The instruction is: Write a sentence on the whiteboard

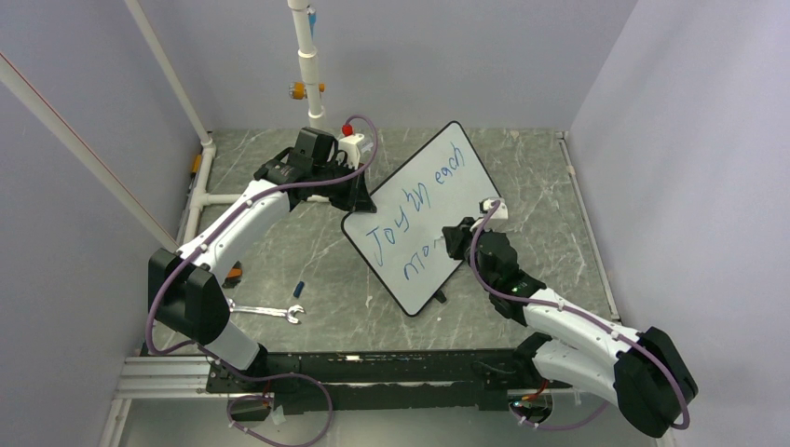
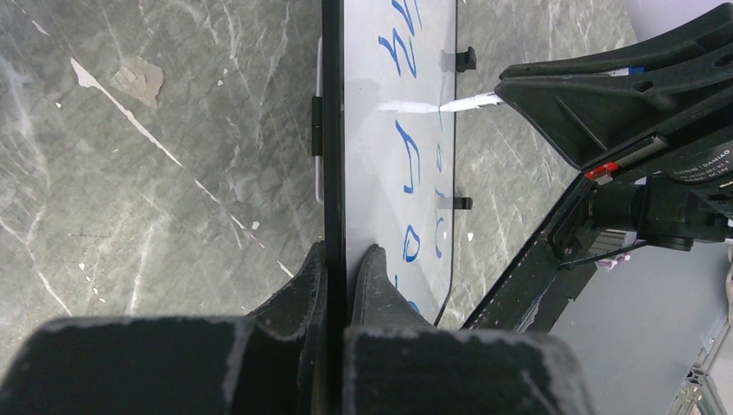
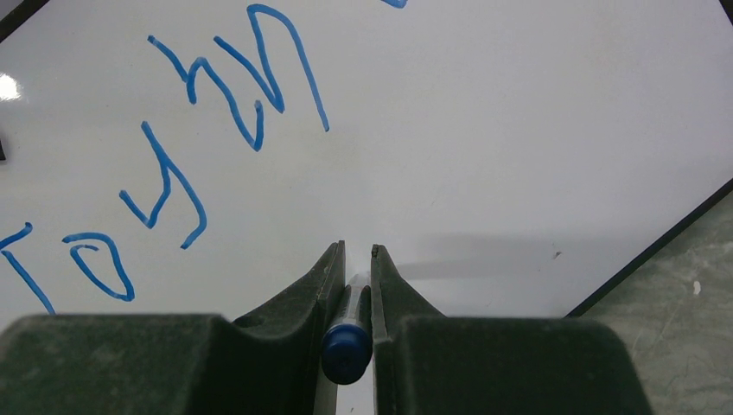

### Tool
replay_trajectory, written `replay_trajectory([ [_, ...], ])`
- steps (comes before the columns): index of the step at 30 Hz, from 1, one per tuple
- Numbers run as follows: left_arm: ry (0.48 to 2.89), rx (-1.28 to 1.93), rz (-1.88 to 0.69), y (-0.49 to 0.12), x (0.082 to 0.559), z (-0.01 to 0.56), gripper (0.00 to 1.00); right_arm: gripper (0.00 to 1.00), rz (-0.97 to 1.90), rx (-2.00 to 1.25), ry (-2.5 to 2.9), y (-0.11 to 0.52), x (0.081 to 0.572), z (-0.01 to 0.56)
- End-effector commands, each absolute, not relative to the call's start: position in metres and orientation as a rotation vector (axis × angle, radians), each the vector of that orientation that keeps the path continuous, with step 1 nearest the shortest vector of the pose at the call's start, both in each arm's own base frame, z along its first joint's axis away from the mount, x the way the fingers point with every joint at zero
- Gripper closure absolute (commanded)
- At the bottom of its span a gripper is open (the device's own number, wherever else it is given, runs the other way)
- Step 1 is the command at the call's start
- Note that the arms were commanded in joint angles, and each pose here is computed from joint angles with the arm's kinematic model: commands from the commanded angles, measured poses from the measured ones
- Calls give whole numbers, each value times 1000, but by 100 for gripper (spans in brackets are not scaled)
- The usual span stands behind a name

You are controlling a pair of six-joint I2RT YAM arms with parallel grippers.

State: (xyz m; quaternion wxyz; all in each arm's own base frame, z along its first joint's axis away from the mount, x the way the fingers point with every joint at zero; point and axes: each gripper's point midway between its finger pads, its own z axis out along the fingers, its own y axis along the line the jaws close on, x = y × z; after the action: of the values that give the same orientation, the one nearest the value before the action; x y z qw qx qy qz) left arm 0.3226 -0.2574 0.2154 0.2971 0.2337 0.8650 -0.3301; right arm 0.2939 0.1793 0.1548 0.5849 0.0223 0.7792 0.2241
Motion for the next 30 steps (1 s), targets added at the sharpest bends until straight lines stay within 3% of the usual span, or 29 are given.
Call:
replay_trajectory([
  [1,2307,656,-377,-199,363,190,100,100,590,40,1776,191,297,171],
  [30,2303,656,-382,-200,362,192,100,100,531,57,1880,173,278,126],
])
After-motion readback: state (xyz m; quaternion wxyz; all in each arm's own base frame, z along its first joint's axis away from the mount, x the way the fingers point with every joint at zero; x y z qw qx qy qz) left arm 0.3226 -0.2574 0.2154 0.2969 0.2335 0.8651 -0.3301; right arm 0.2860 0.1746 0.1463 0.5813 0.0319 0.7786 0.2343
